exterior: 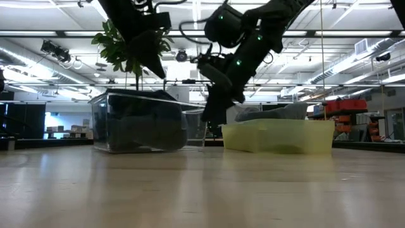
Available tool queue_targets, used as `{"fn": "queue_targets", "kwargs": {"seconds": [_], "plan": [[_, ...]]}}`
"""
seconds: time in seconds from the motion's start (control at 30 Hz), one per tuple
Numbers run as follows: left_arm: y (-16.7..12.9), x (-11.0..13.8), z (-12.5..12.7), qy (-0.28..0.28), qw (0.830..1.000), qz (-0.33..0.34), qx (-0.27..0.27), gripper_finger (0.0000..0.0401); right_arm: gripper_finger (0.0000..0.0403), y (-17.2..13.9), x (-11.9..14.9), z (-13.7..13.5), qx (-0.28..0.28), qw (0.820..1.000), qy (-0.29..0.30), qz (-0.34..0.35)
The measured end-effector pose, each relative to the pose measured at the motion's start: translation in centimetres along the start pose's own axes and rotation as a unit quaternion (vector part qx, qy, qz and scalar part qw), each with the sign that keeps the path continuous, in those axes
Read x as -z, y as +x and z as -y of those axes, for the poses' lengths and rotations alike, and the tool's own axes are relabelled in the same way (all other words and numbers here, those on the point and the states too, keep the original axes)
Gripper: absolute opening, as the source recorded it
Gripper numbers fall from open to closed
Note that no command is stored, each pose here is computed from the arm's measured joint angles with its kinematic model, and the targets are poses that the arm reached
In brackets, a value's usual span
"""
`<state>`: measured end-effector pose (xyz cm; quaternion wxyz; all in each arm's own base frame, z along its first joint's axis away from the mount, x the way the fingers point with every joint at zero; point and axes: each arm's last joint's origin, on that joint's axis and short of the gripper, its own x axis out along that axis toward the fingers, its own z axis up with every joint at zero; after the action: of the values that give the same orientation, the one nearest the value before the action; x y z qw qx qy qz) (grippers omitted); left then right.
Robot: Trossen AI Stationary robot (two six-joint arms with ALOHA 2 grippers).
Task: Pick & Place hat
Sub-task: Put the blue cap into the transparent bin
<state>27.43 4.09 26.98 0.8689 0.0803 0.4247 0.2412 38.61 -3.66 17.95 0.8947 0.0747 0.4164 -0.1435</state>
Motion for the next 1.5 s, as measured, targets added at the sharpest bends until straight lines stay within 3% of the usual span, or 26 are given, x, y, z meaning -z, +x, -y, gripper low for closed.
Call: {"fn": "queue_targets", "kwargs": {"seconds": [0.07,0.2,0.3,0.77,1.27,1.33,1.5], "plan": [[-0.3,0.0,-0.2,0.005,1.000,0.002,-0.009,0.0171,0.0000,0.2,0.4,0.2,0.002,1.000,0.005,-0.008],[0.3,0.0,-1.7,-0.030,0.996,-0.002,-0.085,0.0171,0.0000,0.3,0.4,0.5,0.004,1.000,0.009,-0.004],[1.9,0.4,-2.8,-0.062,0.994,-0.032,-0.079,0.0159,0.0000,0.3,0.3,0.6,0.004,1.000,0.011,0.004],[6.7,1.7,-3.4,-0.102,0.986,-0.107,-0.079,0.0009,0.0000,0.4,-0.4,1.6,0.017,0.999,0.024,0.031],[6.0,0.9,-0.4,-0.037,0.995,-0.075,0.061,0.0003,0.0000,0.6,-1.1,3.3,0.035,0.997,0.031,0.054],[5.9,0.8,-0.1,-0.030,0.995,-0.074,0.052,0.0003,0.0000,0.6,-1.1,3.3,0.035,0.997,0.031,0.055],[3.6,0.5,-0.3,-0.036,0.998,-0.052,-0.029,0.0003,0.0000,0.6,-1.0,3.3,0.035,0.998,0.029,0.047]]}}
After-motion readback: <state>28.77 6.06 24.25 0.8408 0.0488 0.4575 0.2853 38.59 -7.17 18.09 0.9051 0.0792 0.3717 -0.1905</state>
